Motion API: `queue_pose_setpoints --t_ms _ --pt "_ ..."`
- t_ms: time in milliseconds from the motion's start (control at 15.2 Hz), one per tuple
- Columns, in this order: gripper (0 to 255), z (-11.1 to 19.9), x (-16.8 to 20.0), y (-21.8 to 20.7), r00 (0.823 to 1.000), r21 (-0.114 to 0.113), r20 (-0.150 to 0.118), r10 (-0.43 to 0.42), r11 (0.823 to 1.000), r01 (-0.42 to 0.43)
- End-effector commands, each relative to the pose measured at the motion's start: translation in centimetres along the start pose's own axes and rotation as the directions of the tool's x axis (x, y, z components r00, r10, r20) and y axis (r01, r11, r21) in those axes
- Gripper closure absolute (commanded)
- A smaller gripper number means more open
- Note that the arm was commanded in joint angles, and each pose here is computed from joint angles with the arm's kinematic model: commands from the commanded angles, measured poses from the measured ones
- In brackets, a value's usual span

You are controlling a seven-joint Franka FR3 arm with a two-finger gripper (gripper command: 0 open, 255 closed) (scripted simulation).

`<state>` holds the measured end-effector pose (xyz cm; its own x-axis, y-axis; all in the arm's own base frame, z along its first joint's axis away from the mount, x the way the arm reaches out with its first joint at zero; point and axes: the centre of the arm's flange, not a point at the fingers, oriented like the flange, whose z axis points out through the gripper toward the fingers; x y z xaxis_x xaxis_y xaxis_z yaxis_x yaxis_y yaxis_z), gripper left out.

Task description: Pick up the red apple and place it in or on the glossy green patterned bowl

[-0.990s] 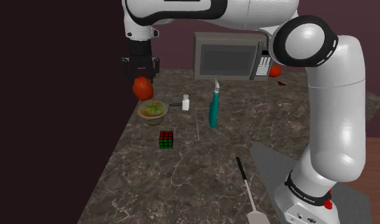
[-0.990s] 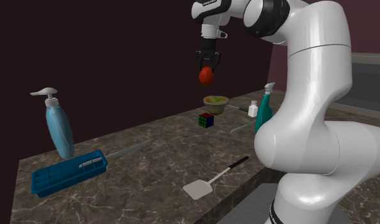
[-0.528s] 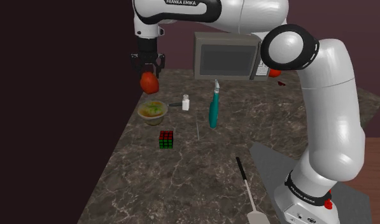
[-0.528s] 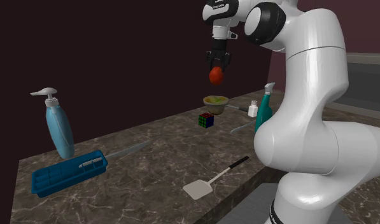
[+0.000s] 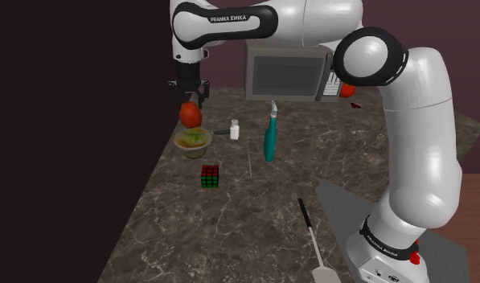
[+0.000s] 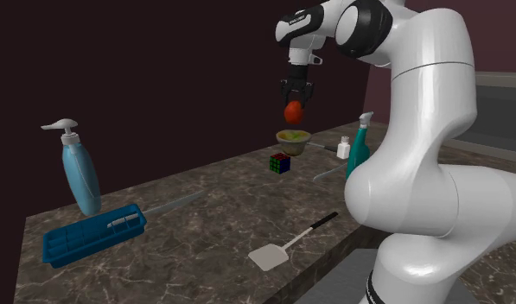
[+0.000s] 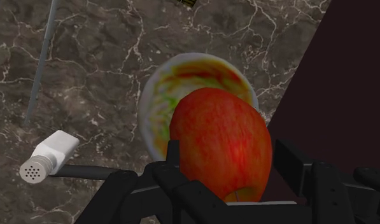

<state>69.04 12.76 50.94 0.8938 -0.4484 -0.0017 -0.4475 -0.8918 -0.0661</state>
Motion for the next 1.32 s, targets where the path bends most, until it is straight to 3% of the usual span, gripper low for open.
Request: queue_pose_setpoints --t_ms 0,462,990,1056,1254 --pt "255 1.1 -0.1 0.0 1.0 0.0 0.0 0.0 1.0 0.0" --pt "255 4.8 -0.1 0.2 1.0 0.0 0.0 0.0 1.0 0.0" --pt "255 5.0 -0.1 0.3 1.0 0.0 0.0 0.0 1.0 0.0" --pt "0 4.9 0.0 0.2 1.0 0.0 0.0 0.0 1.0 0.0" --pt "0 5.0 0.0 0.3 1.0 0.0 0.0 0.0 1.0 0.0"
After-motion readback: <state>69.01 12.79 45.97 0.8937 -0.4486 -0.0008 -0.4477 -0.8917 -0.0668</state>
